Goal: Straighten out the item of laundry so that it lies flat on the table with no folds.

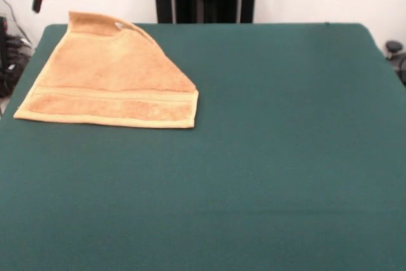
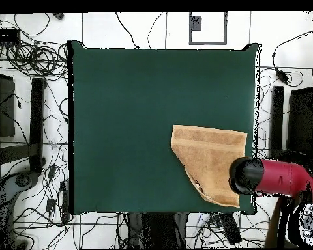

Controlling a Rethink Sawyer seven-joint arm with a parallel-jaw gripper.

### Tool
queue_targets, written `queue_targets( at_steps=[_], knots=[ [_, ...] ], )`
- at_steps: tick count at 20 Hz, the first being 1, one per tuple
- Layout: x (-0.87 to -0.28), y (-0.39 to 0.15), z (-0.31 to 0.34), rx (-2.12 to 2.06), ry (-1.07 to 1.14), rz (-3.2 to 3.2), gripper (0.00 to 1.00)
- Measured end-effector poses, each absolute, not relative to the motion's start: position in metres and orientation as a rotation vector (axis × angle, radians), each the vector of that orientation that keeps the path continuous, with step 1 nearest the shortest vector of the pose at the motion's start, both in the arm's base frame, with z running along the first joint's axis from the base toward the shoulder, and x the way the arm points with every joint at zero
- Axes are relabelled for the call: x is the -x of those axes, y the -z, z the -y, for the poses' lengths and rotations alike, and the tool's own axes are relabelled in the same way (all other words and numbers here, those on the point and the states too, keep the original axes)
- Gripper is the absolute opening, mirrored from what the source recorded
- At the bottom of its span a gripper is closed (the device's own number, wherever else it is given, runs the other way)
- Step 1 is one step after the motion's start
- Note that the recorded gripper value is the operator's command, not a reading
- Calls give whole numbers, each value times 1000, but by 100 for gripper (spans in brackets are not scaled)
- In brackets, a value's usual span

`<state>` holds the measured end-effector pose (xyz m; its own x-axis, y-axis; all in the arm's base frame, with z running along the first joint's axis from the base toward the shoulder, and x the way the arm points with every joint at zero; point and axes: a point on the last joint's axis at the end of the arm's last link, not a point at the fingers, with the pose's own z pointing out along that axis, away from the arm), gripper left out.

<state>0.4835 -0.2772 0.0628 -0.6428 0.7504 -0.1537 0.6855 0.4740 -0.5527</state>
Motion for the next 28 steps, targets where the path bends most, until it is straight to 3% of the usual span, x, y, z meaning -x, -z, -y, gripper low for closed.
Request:
queue_targets(
  at_steps=[8, 18, 23, 28],
  knots=[
    [-517, -23, 314, 1254, -642, 2882, 100],
    [-514, 43, 347, 1203, -468, 3115, 100],
    [-512, 68, 351, 1121, -477, 3199, 100],
    [-513, 68, 342, 950, -636, 3245, 100]
  ],
)
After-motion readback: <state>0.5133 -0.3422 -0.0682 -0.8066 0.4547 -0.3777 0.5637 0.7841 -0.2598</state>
